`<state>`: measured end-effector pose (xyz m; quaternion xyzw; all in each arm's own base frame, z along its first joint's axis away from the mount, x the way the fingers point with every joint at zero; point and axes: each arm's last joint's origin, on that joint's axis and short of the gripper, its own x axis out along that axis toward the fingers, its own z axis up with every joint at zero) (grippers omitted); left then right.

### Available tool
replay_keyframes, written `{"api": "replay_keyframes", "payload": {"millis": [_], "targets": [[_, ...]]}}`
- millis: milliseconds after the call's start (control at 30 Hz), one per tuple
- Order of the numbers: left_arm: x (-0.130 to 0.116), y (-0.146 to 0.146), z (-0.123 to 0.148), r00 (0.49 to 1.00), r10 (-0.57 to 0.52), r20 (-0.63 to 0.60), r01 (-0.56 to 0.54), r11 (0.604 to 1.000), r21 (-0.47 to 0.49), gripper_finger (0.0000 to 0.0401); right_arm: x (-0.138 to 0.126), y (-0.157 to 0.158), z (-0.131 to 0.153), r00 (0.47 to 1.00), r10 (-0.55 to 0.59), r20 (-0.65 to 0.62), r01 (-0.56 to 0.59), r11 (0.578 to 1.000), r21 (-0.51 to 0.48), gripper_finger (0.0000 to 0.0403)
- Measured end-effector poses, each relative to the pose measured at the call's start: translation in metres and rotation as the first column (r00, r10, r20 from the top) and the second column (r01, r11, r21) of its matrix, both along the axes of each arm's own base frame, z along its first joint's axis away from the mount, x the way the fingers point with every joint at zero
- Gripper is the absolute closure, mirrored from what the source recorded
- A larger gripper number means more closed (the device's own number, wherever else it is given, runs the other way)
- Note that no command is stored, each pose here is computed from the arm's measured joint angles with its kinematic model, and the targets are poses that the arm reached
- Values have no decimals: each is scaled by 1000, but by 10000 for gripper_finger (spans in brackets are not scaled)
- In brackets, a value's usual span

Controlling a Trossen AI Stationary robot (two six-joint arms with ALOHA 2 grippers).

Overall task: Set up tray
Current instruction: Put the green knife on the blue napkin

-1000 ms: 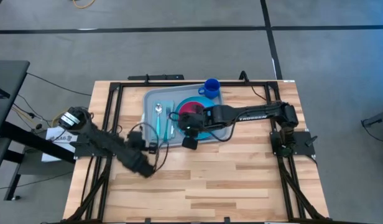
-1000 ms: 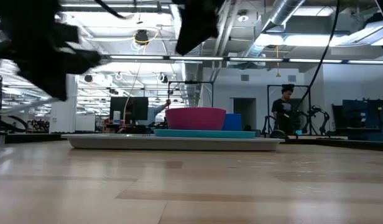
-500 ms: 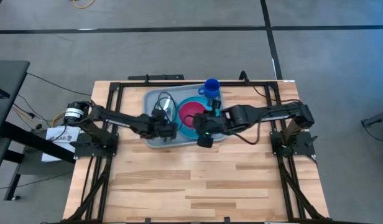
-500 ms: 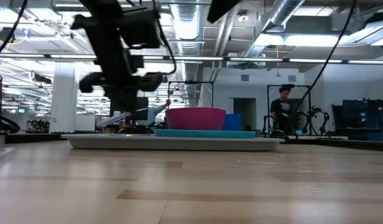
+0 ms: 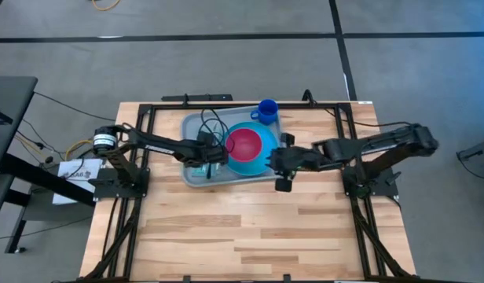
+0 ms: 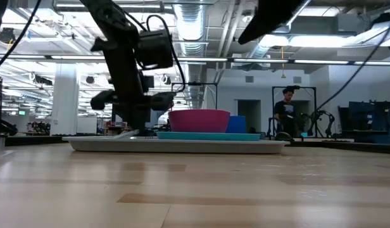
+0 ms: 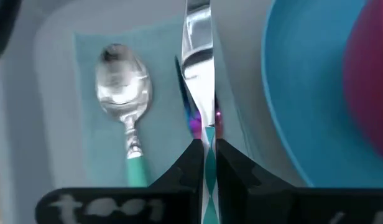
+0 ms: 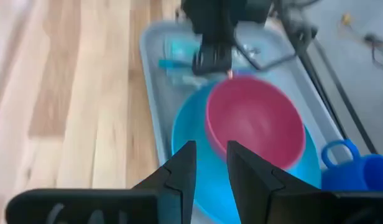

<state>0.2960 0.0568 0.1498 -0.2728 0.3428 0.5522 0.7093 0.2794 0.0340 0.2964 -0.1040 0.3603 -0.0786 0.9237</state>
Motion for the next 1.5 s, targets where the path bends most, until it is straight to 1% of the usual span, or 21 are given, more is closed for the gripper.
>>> {"api": "replay_keyframes", "payload": {"millis": [67, 133, 267, 400, 600, 700, 833, 1033, 1133, 1333, 1433, 1500], "targets": [[1, 3, -4, 1000, 7, -5, -7, 1000, -9, 389, -9, -2, -12, 992, -11, 123, 7, 1000, 27, 319], [0, 6, -5, 1000, 23, -8, -23, 1000, 2, 389, -21, -4, -25, 979, -18, 203, 11, 999, 36, 319], [-1, 14, -6, 999, 52, -9, -52, 999, -5, 389, -37, -7, -45, 936, -57, 347, 22, 994, 103, 319], [-3, 22, -7, 997, 76, -7, -76, 997, -26, 389, -47, -8, -53, 930, -56, 364, 19, 995, 103, 319], [-5, 28, -7, 995, 100, -4, -100, 995, -30, 389, -52, -10, -43, 904, -64, 422, 17, 993, 114, 319], [-5, 28, -7, 995, 102, -5, -102, 994, -29, 387, -53, -10, -41, 901, -64, 430, 16, 993, 116, 319], [-5, 28, -7, 996, 91, -10, -91, 995, -33, 370, -54, -10, -40, 900, -65, 432, 15, 993, 116, 319], [-4, 26, -8, 998, 67, -3, -67, 992, -110, 346, -54, -10, -40, 900, -65, 432, 16, 993, 116, 319], [-5, 25, -9, 997, 73, -3, -73, 989, -129, 344, -53, -10, -40, 900, -65, 432, 16, 993, 116, 319], [-7, 25, -9, 997, 72, -21, -75, 988, -133, 349, -53, -10, -40, 900, -65, 432, 15, 993, 116, 319], [-7, 24, -9, 999, 32, -43, -38, 991, -128, 352, -53, -10, -41, 900, -65, 431, 16, 993, 116, 319], [-7, 24, -8, 998, 7, -56, -15, 988, -151, 353, -53, -10, -40, 900, -65, 432, 16, 993, 117, 319]]}}
